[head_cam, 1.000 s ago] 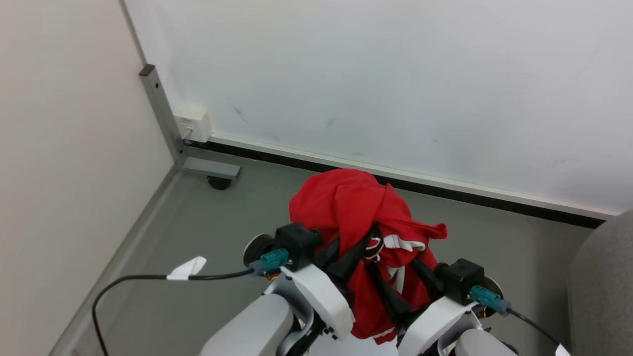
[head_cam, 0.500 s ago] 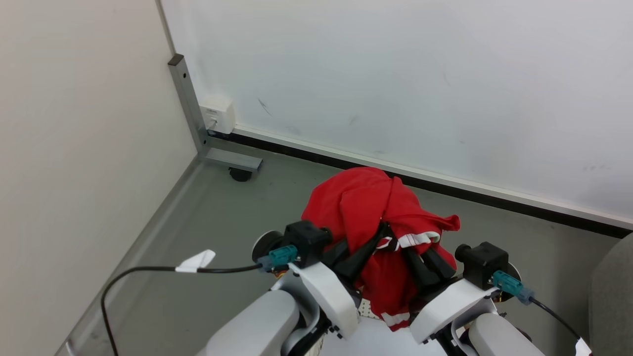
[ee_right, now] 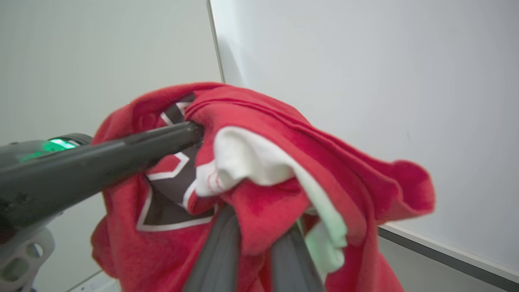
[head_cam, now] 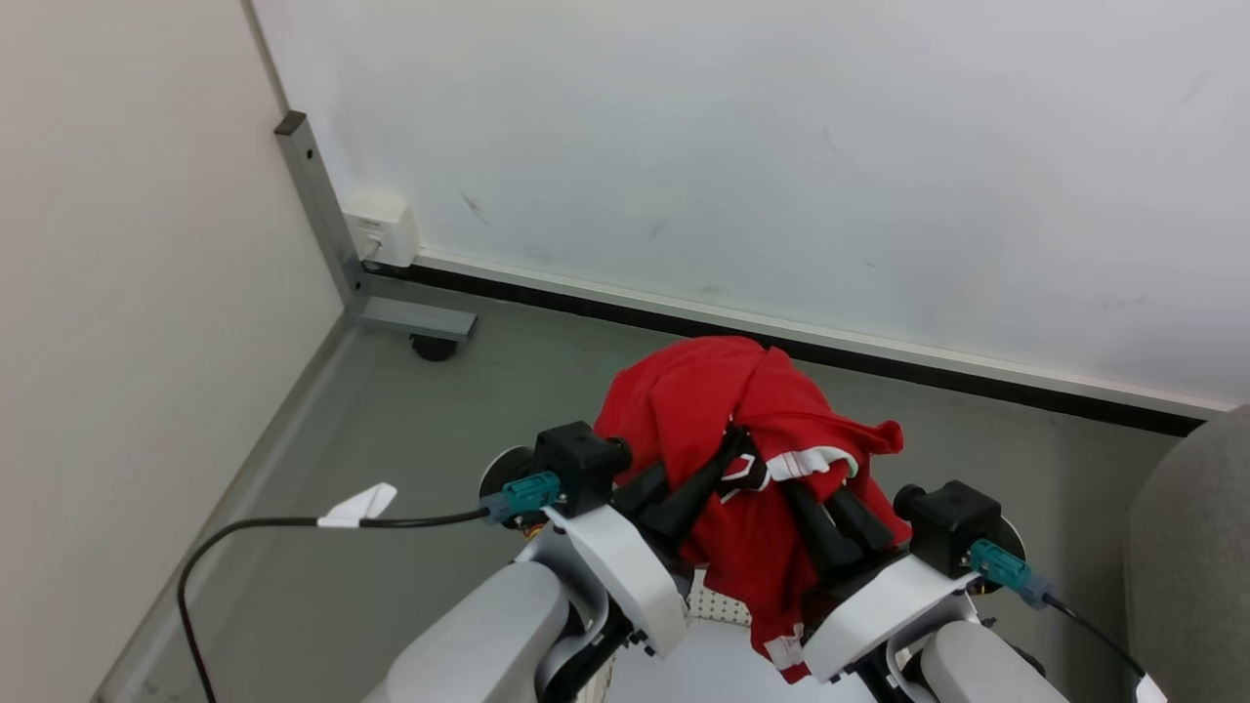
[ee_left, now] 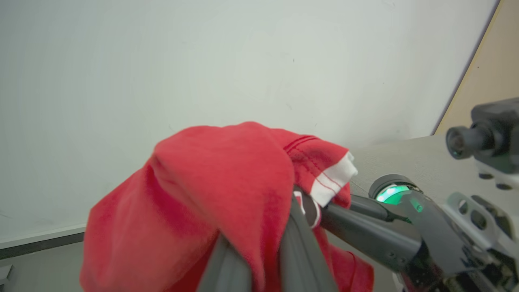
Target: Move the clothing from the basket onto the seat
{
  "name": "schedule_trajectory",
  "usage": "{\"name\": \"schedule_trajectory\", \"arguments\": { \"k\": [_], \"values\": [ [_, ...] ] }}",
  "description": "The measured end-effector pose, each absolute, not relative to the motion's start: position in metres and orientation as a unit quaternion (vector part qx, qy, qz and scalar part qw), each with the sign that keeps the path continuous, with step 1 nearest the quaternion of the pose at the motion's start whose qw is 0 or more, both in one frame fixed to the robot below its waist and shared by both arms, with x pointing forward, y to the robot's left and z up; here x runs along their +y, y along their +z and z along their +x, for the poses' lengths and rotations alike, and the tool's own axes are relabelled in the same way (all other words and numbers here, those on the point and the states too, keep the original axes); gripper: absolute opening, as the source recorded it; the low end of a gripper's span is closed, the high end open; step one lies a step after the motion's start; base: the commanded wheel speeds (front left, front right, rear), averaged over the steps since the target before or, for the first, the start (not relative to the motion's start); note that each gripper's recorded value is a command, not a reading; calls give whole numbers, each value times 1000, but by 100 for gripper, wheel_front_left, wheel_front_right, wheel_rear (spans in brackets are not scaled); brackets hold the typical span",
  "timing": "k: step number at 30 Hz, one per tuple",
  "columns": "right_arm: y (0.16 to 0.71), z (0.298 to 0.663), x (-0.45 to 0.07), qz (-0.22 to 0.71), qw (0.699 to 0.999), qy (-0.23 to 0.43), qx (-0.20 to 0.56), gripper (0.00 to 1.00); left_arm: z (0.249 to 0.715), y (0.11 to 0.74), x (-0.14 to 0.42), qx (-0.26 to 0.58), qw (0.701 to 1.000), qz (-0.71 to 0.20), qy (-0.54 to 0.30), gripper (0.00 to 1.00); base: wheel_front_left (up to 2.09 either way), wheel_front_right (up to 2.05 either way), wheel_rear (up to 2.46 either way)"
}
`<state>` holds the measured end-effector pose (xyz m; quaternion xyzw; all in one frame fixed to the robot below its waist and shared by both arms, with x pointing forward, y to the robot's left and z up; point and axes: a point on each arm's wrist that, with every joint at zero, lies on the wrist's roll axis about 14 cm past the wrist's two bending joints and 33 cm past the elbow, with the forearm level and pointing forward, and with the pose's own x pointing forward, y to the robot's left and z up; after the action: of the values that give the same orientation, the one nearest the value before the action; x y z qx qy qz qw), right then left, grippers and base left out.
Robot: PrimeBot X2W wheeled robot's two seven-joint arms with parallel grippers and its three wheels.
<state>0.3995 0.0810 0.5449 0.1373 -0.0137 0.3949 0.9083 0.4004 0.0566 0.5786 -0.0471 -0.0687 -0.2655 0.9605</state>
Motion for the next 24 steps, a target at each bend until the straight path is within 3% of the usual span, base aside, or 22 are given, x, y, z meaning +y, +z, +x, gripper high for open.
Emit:
{"name": "schedule_trajectory", "arguments": {
  "k": [1,2,3,4,15,24],
  "values": [
    [544,400,79,138,909,393,-14,0,401,578,55,-68,960,-47,-267,0,0,0,0],
    [544,400,77,139,910,390,-14,0,402,577,55,-67,960,-47,-268,22,0,0,0],
    [544,401,75,140,911,387,-14,0,403,576,54,-66,960,-47,-269,80,0,0,0],
    [544,402,72,141,913,384,-15,0,404,575,53,-64,960,-48,-270,100,0,0,0],
    [545,413,21,137,939,314,-33,0,406,576,29,-70,949,-50,-305,100,0,0,0],
    [559,425,-64,110,970,203,-76,0,397,595,-19,-108,920,-61,-372,100,0,0,0]
  ]
}}
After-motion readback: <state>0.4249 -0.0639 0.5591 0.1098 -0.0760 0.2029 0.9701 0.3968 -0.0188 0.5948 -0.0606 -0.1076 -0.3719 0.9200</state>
